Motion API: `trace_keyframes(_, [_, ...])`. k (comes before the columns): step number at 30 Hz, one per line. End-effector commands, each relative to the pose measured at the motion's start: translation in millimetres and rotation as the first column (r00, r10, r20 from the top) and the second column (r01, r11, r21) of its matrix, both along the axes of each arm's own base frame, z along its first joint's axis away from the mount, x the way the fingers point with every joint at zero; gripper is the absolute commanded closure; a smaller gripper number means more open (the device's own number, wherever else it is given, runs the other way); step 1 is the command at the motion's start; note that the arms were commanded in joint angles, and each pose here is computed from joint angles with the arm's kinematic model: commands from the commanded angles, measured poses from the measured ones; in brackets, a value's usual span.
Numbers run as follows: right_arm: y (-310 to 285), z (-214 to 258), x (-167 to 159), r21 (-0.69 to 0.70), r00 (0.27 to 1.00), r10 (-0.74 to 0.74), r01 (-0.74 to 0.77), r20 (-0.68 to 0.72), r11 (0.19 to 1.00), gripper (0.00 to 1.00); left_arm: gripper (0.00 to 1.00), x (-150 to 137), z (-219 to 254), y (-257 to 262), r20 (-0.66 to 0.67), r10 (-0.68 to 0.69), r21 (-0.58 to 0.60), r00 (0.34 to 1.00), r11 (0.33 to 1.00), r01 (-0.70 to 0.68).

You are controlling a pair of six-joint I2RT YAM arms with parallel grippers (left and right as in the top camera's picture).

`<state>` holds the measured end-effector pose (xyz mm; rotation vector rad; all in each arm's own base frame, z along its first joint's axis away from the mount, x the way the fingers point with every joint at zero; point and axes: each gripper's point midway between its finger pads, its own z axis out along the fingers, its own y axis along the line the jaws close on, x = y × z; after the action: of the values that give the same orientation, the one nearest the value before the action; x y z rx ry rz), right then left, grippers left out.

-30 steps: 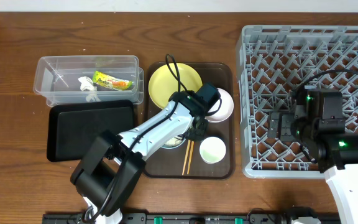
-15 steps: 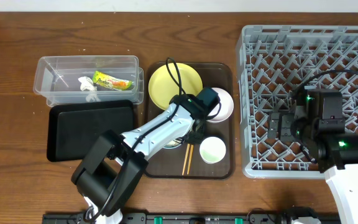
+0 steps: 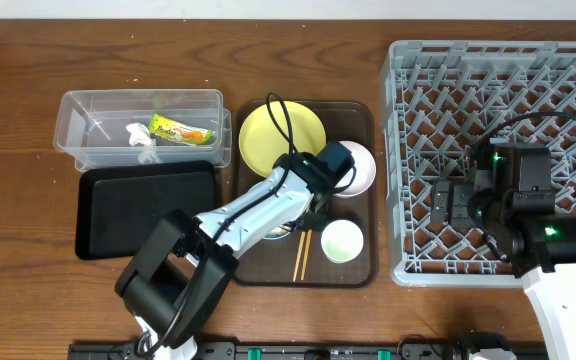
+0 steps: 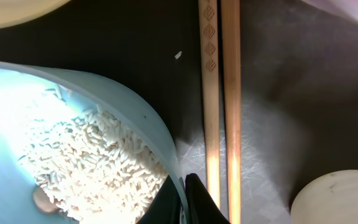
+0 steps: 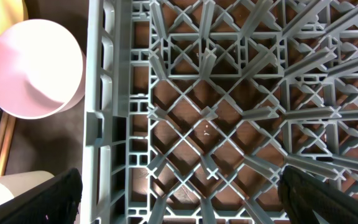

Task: Sort waste into correct bins and load items into the dishwasher rack
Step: 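Grasp the blue rice bowl rim with the left gripper and lift, then tip the blue bowl over the black tray to dump the rice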

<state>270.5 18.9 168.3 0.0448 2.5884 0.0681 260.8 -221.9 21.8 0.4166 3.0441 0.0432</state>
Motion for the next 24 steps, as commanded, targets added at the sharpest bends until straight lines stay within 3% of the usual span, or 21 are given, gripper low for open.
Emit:
trace_keyframes(1, [5,7,3,0.005,1.000,0.016,-0.016,0.018,1.000,0.01,0.94,-3,1,4,-0.013,0.008,0.019,1.000,1.000,-0.007])
trace_keyframes(14, [5,7,3,0.005,1.000,0.016,-0.016,0.018,1.000,0.01,0.94,5,79,17,0.142,-0.028,-0.035,0.989,0.999,0.033])
trace_keyframes(20, [5,7,3,0.005,1.000,0.016,-0.016,0.018,1.000,0.01,0.94,24,112,55,0.206,0.096,-0.093,0.974,0.993,-0.078])
trace_keyframes(24, [5,7,2,0.005,1.000,0.016,-0.016,0.015,1.000,0.01,0.94,34,115,84,0.153,0.184,-0.160,0.971,0.974,-0.160])
